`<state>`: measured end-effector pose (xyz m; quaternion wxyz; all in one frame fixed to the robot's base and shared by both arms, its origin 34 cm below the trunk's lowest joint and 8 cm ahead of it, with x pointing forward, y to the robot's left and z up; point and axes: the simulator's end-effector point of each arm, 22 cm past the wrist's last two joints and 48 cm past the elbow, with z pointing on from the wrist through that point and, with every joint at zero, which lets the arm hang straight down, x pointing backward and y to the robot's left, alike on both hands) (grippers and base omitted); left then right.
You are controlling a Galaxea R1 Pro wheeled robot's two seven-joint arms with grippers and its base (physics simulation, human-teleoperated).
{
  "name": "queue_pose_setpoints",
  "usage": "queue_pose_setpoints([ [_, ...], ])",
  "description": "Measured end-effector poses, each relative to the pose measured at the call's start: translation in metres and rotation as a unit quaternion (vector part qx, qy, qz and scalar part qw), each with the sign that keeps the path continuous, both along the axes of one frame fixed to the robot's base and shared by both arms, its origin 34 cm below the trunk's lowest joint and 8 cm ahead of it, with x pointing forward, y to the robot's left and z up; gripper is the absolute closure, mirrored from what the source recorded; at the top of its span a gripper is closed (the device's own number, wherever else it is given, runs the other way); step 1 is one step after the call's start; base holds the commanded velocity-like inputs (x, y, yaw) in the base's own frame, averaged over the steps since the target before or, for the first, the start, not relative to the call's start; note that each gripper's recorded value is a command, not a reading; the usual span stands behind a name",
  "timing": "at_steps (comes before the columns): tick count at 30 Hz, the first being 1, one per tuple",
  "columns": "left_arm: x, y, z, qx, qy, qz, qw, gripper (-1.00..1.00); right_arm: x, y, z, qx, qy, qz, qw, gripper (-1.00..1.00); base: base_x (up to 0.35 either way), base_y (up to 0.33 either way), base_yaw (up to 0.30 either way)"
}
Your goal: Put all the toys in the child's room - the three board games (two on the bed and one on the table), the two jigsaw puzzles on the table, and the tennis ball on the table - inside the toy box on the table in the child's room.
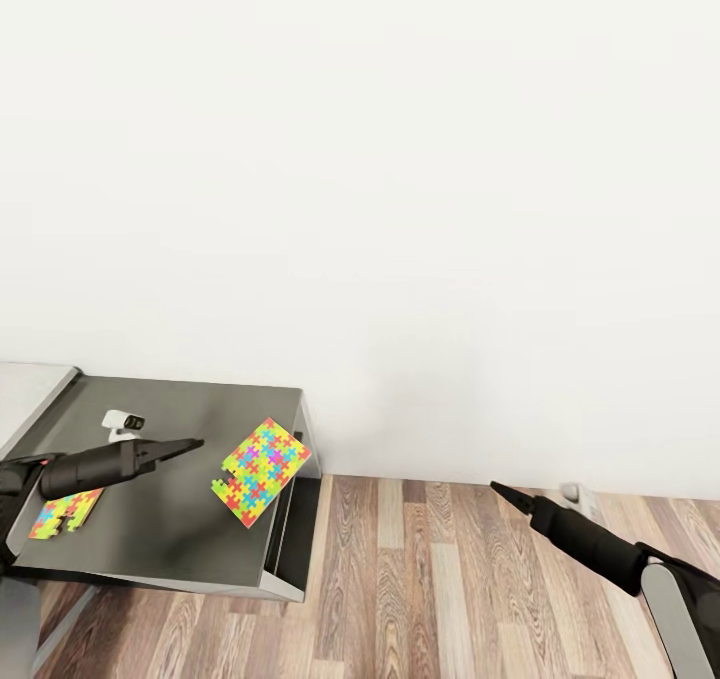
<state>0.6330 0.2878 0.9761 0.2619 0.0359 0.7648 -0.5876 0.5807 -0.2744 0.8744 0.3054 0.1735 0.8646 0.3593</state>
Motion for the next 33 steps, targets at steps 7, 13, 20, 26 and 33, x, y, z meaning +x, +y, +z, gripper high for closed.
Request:
queue_pose_setpoints([
  [7, 0.0, -0.001, 0.0, -0.001, 0.0, 0.0, 1.0, -1.0, 0.001, 0.011, 0.012, 0.031, -0.019, 0.015, 0.9992, -1.0, 0.0, 0.031, 0.0],
  [13, 0.0, -0.005, 0.0, -0.005, -0.001, -0.001, 1.0, -1.0, 0.0, 0.024, 0.025, 0.063, -0.04, 0.03, 0.9968, -1.0, 0.0, 0.115, 0.0],
  [20, 0.001, -0.011, 0.002, -0.01, -0.006, -0.003, 0.9999, -1.0, 0.001, 0.03, 0.035, 0.082, -0.069, 0.038, 0.9935, -1.0, 0.0, 0.009, 0.0],
  [26, 0.001, -0.009, 0.002, -0.008, -0.008, -0.002, 0.9999, -1.0, 0.0, 0.036, 0.049, 0.104, -0.095, 0.051, 0.9887, -1.0, 0.0, 0.0, 0.0],
  [33, 0.001, -0.009, 0.003, -0.008, -0.008, -0.003, 0.9999, -1.0, 0.001, 0.037, 0.053, 0.108, -0.105, 0.053, 0.9872, -1.0, 0.0, 0.0, 0.0],
])
